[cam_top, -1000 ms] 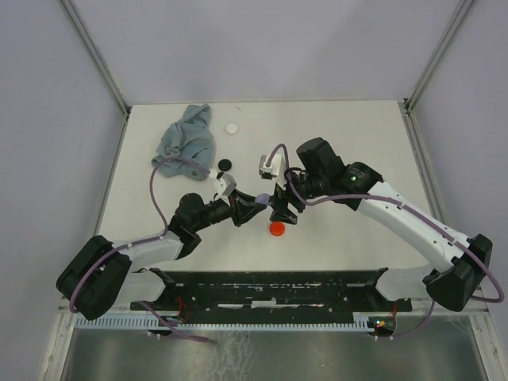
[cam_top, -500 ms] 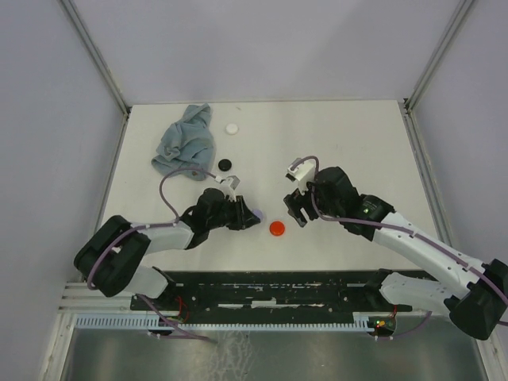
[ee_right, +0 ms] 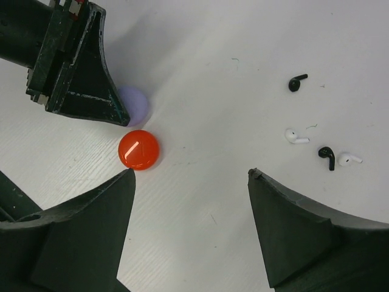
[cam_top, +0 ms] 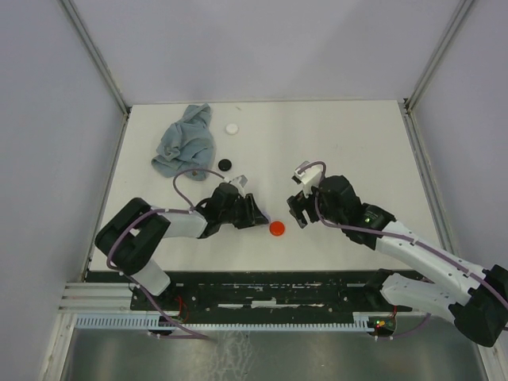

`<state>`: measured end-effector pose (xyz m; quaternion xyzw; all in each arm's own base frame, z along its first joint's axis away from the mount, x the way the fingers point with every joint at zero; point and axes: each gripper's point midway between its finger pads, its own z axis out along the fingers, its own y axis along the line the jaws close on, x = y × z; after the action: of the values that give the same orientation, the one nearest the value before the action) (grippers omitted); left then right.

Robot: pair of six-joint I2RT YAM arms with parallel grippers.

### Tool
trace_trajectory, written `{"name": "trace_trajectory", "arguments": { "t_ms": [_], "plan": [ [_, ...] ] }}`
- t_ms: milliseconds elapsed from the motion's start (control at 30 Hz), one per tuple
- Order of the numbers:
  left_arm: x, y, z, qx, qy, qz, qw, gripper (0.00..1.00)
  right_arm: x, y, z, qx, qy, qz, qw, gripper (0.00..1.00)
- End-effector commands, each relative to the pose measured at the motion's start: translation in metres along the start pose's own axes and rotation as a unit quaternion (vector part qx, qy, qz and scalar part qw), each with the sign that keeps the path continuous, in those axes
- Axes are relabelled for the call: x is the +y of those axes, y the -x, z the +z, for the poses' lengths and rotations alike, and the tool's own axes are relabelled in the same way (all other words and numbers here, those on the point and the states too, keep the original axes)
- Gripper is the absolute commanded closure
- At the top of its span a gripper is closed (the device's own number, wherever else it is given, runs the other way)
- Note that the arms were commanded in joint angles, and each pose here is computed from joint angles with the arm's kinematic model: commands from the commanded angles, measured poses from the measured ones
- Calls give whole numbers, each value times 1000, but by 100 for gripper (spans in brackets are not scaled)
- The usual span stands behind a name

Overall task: Insert the wireless bluetooth earbuds into the charging case
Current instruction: Place the charging case at the center of the board, then pick up the charging case at the center of the board.

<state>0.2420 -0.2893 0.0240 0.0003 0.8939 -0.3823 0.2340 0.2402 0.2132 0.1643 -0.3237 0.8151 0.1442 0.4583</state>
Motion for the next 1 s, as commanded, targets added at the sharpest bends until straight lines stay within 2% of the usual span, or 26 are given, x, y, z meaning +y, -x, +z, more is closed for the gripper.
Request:
{"name": "trace_trajectory", "arguments": {
  "t_ms": [0,67,100,300,467,600,967],
  "plan": [
    [15,7,-6,-9,67,6,998,51,-6,20,-4,-48,-16,8,999,17],
    [23,12,-11,-14,96,21,995,39,-5,18,-4,-49,-13,5,999,17],
    [27,15,-14,-17,112,30,993,36,-5,18,-5,-49,-13,5,999,17],
    [41,47,-40,-51,202,75,975,30,-8,17,-9,-60,-19,4,998,17],
    [51,94,-67,-95,291,115,945,28,-8,18,-13,-71,-20,5,997,16],
    [57,135,-73,-127,332,134,925,27,-9,18,-15,-76,-21,8,997,16],
    [93,207,-38,-147,354,97,919,27,-5,21,-18,-91,-10,11,996,16]
  ]
}}
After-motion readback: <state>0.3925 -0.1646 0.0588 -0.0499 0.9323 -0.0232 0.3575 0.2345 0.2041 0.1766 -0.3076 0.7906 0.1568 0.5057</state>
